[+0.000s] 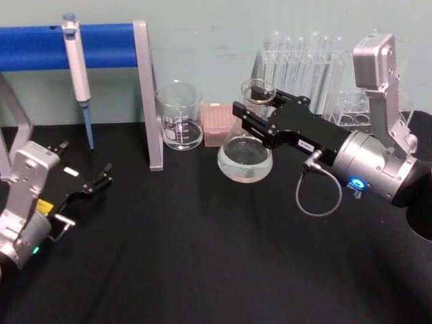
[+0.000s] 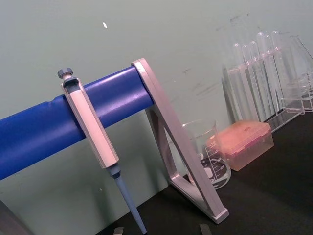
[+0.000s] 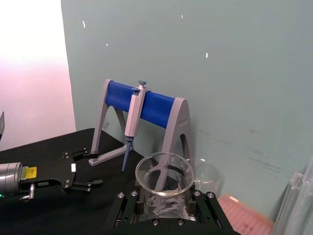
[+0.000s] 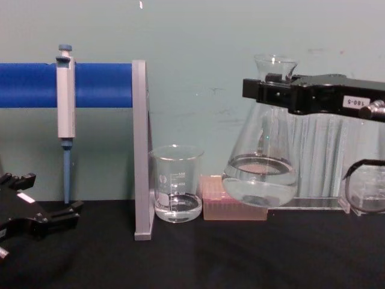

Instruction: Grasp the erlenmeyer flask with one hand, shake it three times, then place it back.

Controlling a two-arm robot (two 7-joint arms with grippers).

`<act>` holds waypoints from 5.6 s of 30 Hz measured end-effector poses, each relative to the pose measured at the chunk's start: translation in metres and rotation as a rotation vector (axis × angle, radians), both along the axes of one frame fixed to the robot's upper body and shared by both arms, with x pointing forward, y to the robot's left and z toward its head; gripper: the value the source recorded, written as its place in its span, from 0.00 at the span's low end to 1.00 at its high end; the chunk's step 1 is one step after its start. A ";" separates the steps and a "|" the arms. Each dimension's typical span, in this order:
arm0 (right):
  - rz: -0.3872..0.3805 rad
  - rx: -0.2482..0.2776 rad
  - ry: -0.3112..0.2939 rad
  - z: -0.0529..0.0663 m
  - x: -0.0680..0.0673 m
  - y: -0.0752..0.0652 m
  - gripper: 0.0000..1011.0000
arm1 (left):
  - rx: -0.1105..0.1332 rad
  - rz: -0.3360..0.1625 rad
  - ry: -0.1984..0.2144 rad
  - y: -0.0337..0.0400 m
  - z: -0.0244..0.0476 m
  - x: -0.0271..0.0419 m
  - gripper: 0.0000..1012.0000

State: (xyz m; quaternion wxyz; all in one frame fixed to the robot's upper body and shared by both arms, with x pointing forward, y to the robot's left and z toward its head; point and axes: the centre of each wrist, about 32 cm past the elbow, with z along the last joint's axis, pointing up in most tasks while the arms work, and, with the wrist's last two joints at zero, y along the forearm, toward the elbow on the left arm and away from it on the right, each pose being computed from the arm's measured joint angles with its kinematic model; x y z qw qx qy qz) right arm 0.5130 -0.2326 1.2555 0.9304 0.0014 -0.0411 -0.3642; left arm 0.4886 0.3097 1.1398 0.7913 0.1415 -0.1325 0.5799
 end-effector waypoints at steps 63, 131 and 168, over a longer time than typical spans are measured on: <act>0.011 -0.002 0.013 -0.004 0.003 0.002 0.45 | 0.000 0.000 0.000 0.0000 0.0000 0.0000 0.99; 0.339 -0.036 0.015 -0.012 0.000 0.026 0.45 | 0.000 0.000 0.000 0.0000 0.0000 0.0000 0.99; -0.213 -0.046 -0.021 -0.021 0.009 -0.004 0.45 | 0.000 0.000 0.000 0.0000 0.0000 0.0000 0.99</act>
